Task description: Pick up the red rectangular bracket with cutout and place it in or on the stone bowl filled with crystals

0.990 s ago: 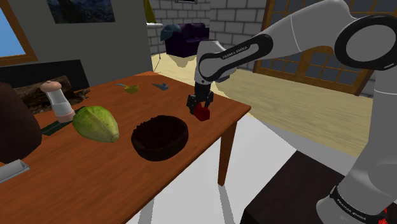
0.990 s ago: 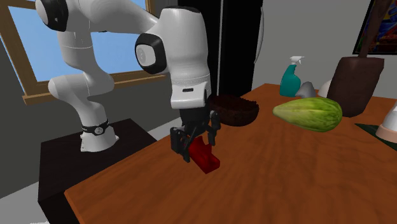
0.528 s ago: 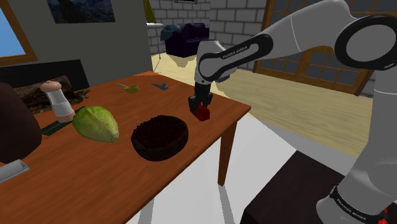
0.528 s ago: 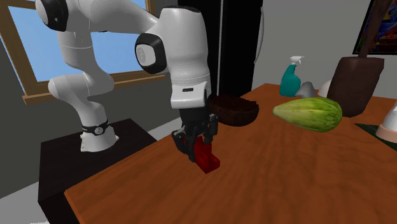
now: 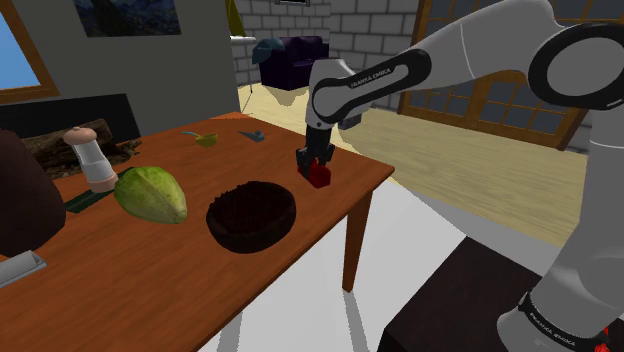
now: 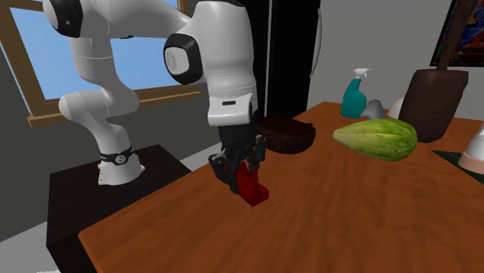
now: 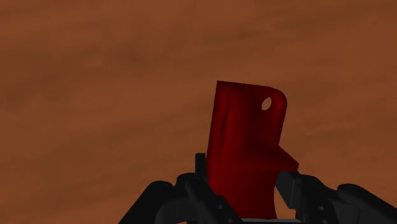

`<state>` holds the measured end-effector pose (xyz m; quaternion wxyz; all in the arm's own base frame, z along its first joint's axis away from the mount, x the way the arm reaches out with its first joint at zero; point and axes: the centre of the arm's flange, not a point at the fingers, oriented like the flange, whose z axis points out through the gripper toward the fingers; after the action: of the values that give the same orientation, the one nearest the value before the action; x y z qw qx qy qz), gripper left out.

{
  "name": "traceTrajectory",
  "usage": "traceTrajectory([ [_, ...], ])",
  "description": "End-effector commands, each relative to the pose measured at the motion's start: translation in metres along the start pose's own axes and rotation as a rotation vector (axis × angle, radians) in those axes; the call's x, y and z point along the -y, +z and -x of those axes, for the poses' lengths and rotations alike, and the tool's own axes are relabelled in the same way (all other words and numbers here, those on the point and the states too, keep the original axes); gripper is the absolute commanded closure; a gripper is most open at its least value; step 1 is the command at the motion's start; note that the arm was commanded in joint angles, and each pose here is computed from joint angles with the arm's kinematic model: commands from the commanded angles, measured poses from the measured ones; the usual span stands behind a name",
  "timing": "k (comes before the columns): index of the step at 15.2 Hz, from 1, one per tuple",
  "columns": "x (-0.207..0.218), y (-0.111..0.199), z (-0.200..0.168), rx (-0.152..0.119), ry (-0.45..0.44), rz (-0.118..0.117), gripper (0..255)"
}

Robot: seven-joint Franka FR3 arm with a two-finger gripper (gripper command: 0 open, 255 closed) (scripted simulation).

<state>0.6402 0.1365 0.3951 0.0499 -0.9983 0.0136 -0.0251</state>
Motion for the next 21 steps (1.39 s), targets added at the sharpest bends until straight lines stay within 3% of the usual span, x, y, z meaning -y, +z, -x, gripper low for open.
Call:
traceTrajectory([
  [1, 0.001, -0.01, 0.0, 0.0, 0.0, 0.0, 255],
  [21, 0.012, -0.115, -0.005, 0.0, 0.0, 0.0, 255],
])
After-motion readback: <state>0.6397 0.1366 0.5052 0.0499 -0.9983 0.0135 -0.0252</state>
